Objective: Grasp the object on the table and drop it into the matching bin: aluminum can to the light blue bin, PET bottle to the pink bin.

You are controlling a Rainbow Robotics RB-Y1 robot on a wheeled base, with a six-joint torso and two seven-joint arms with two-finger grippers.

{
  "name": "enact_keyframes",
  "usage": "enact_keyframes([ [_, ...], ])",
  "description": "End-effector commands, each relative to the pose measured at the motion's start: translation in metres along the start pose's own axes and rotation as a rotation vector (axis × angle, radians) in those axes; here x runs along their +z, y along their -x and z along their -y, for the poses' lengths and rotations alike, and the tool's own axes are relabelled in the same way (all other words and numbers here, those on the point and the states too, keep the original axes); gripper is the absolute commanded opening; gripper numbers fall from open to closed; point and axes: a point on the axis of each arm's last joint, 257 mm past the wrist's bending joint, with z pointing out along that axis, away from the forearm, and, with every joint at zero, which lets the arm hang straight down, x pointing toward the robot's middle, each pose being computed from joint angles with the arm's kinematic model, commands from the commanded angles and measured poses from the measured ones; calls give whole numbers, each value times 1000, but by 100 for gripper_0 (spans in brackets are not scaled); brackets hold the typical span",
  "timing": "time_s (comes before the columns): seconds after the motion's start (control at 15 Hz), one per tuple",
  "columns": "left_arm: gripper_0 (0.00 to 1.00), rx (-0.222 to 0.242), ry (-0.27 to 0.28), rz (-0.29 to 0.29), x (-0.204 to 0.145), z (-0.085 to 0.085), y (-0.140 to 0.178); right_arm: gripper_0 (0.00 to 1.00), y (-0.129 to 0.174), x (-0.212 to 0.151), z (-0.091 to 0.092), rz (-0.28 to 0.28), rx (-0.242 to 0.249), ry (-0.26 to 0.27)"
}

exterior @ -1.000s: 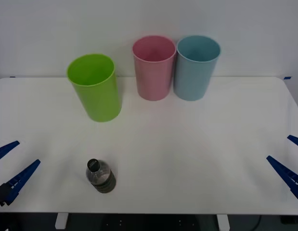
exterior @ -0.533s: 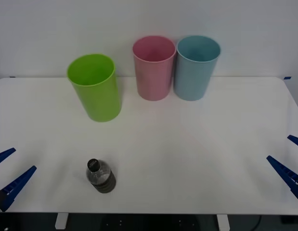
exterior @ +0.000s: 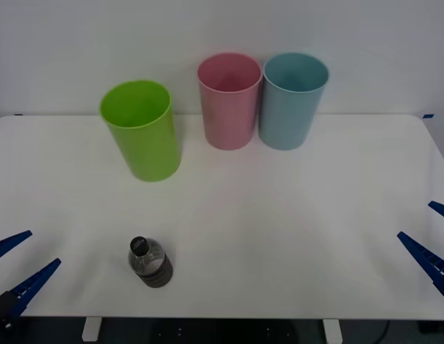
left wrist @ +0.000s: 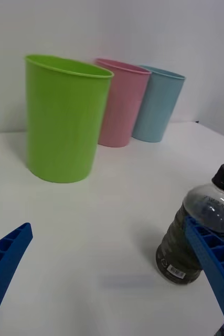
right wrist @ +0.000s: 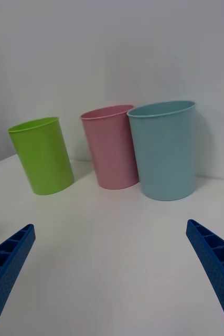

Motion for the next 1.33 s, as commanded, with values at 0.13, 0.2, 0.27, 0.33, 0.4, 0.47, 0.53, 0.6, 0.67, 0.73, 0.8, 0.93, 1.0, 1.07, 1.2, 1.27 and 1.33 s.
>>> enact_keyframes([
  [0.13, 100, 58, -46, -60, 15, 10, -17, 100, 0, 0, 0, 0, 0, 0],
  [0.2, 100, 75, -65, -75, 19, 14, -21, 100, 0, 0, 0, 0, 0, 0],
  [0.27, 100, 93, -84, -88, 23, 18, -24, 100, 0, 0, 0, 0, 0, 0],
  [0.33, 100, 109, -110, -101, 28, 23, -29, 100, 0, 0, 0, 0, 0, 0],
  [0.4, 100, 118, -124, -106, 31, 27, -31, 100, 0, 0, 0, 0, 0, 0],
  [0.47, 100, 130, -143, -116, 37, 32, -35, 100, 0, 0, 0, 0, 0, 0],
  [0.53, 100, 140, -160, -129, 40, 36, -39, 100, 0, 0, 0, 0, 0, 0],
  [0.6, 100, 151, -174, -138, 44, 39, -41, 100, 0, 0, 0, 0, 0, 0],
  [0.67, 100, 150, -191, -144, 49, 44, -46, 100, 0, 0, 0, 0, 0, 0],
  [0.73, 100, 143, -209, -143, 54, 47, -49, 100, 0, 0, 0, 0, 0, 0],
  [0.8, 100, 138, -229, -148, 57, 49, -53, 100, 0, 0, 0, 0, 0, 0],
  [0.93, 100, 149, -282, -161, 63, 51, -66, 100, 0, 0, 0, 0, 0, 0],
  [1.0, 100, 145, -297, -160, 65, 51, -69, 100, 0, 0, 0, 0, 0, 0],
  [1.07, 100, 136, -328, -158, 68, 55, -72, 100, 0, 0, 0, 0, 0, 0],
  [1.2, 100, 176, -354, -142, 74, 59, -78, 100, 0, 0, 0, 0, 0, 0],
  [1.27, 100, 177, -364, -132, 77, 62, -83, 100, 0, 0, 0, 0, 0, 0],
  [1.33, 100, 204, -375, -121, 82, 64, -87, 100, 0, 0, 0, 0, 0, 0],
])
